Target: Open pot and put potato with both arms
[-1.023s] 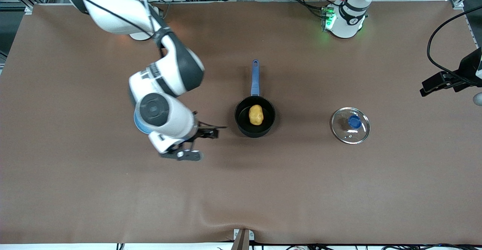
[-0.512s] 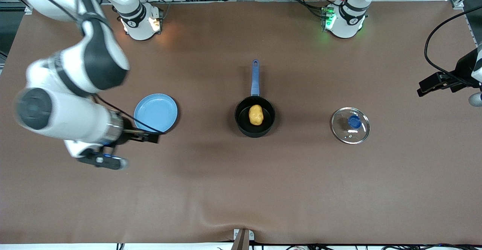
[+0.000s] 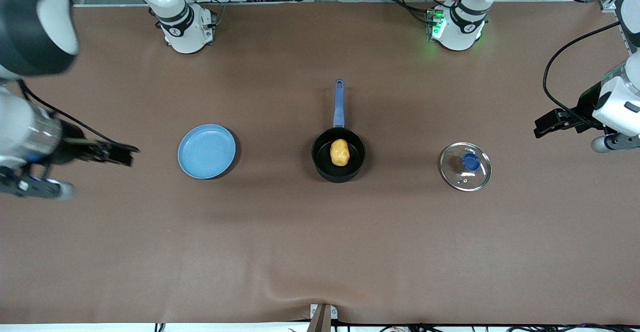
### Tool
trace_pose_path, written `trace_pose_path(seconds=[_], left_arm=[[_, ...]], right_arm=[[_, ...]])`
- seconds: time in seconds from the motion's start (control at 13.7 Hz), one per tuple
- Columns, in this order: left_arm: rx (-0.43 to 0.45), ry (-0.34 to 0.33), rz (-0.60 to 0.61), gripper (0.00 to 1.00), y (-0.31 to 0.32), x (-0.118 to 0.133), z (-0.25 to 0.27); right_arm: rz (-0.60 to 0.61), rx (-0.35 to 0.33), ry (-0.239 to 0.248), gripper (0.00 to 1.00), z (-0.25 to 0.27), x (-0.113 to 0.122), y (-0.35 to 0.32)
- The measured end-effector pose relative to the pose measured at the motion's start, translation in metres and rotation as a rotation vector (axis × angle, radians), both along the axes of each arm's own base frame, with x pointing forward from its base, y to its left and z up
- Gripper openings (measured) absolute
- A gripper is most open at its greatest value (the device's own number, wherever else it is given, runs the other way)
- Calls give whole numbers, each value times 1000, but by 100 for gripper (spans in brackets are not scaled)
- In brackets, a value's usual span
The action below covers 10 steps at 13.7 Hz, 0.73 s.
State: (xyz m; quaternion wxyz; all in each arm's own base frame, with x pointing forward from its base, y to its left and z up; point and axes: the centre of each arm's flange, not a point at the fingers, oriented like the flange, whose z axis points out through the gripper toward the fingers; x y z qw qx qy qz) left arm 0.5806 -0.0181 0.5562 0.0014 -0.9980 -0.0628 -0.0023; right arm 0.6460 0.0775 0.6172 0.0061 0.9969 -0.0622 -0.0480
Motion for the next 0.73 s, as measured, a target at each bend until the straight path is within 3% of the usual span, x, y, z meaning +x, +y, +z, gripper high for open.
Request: trace_pose_path(seconds=[0.22,0.44,0.58,0.73], left_arm=[[-9,0,-2,100,-8,0,-22],[-10,1,0,100,-12,-1,-28],[-9,-4,1,100,-11,-1,-26],[-10,-12,3,100,-10,-1,-24]], right_arm=[[62,-29,-33,100,39,-49,-5],[114,-57,-55,100,45,-104,-16],[122,-66,-51,100,40,-122,-18],[133,-66,-49,100,36,-123,-20]])
